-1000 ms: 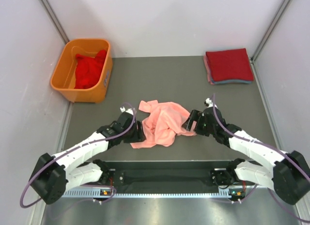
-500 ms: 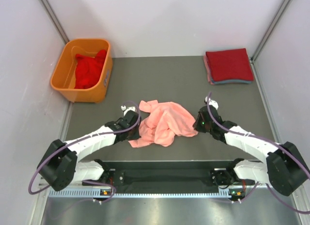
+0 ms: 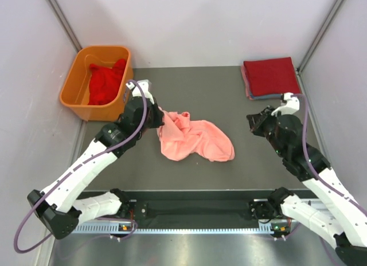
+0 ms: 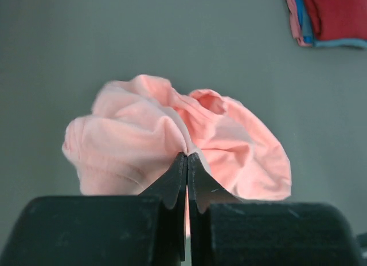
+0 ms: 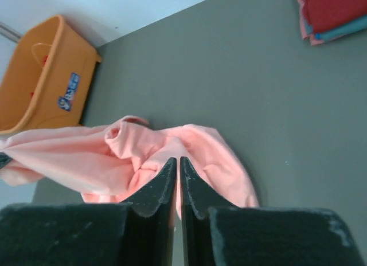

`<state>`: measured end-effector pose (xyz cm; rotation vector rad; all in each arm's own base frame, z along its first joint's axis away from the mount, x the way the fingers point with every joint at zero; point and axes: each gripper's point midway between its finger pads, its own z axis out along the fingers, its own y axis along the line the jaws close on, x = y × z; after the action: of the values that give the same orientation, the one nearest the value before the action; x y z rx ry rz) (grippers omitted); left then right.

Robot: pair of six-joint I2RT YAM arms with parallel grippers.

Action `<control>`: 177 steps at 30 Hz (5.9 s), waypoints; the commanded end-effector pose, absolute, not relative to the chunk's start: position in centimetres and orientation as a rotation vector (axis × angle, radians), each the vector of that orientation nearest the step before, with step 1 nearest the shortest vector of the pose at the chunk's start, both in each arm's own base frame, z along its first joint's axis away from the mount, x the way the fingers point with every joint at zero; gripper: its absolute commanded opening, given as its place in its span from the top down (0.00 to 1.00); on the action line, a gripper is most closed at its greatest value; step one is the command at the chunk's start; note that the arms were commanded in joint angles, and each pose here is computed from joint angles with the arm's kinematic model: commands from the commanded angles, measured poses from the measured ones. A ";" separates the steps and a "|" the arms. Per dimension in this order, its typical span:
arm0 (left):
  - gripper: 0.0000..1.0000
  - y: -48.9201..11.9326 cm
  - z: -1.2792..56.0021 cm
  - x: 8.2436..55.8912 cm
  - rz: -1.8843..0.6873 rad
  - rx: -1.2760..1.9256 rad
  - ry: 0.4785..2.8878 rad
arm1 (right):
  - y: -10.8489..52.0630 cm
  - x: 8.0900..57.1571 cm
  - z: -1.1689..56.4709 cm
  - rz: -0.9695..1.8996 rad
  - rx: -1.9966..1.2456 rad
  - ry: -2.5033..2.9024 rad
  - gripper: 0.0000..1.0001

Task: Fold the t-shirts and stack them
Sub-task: Flatten the tshirt out

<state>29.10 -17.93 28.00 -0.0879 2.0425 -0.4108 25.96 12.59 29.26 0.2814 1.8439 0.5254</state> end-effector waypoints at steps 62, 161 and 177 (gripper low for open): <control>1.00 -17.2 33.2 35.2 -0.265 -0.008 2.056 | 7.7 28.3 30.0 0.092 0.232 1.929 1.00; 0.96 -14.0 1.6 22.9 -0.156 -0.262 2.713 | 15.3 26.9 17.7 0.452 0.153 2.205 0.50; 1.00 -19.3 10.4 38.1 -0.166 -0.023 2.446 | 13.7 26.3 15.4 0.357 0.203 2.247 0.50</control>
<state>35.37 -18.85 11.58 -0.1177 2.4478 -0.1974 26.12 13.96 14.38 0.1788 2.2944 0.3639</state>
